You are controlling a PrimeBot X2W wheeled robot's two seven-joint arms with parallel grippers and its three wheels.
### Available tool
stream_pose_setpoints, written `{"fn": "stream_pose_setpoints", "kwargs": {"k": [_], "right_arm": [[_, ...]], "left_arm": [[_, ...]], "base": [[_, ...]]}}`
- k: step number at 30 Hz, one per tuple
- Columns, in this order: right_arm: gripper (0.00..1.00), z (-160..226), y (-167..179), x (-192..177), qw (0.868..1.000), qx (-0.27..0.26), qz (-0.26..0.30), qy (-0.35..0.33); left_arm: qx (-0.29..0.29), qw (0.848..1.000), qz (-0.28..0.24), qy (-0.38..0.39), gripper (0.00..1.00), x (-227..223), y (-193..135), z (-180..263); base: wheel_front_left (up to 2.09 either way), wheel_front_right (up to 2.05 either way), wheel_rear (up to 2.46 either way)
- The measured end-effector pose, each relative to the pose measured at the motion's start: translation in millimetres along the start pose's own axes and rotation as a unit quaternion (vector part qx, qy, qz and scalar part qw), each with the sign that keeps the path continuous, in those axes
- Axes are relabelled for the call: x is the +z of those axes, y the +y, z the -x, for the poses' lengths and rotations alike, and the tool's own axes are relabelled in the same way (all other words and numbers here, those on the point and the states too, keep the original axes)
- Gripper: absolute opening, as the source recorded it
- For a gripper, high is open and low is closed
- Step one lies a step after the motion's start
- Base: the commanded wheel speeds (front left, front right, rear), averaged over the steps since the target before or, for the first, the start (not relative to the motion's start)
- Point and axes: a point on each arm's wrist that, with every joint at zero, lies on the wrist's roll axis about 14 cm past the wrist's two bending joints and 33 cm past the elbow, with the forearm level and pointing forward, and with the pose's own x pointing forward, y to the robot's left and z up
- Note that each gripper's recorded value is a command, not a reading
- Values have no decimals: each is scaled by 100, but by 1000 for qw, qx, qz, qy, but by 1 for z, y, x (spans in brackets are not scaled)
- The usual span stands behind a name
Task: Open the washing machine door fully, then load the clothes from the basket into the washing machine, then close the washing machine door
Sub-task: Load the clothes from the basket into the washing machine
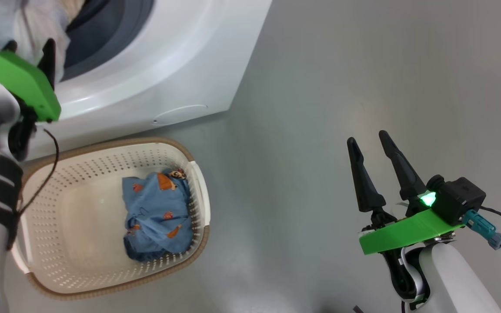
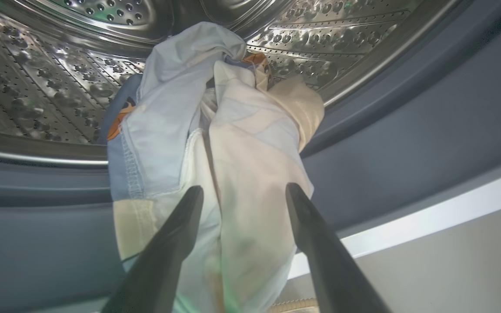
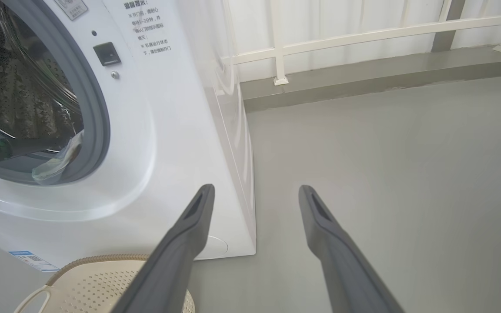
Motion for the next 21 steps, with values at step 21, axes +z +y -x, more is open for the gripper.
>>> {"fn": "stream_pose_setpoints", "kwargs": {"k": [21], "right_arm": [[100, 2, -9, -4, 1000, -14, 0, 7]], "left_arm": [[31, 995, -63, 63, 100, -17, 11, -17]], "base": [[0, 0, 0]]}}
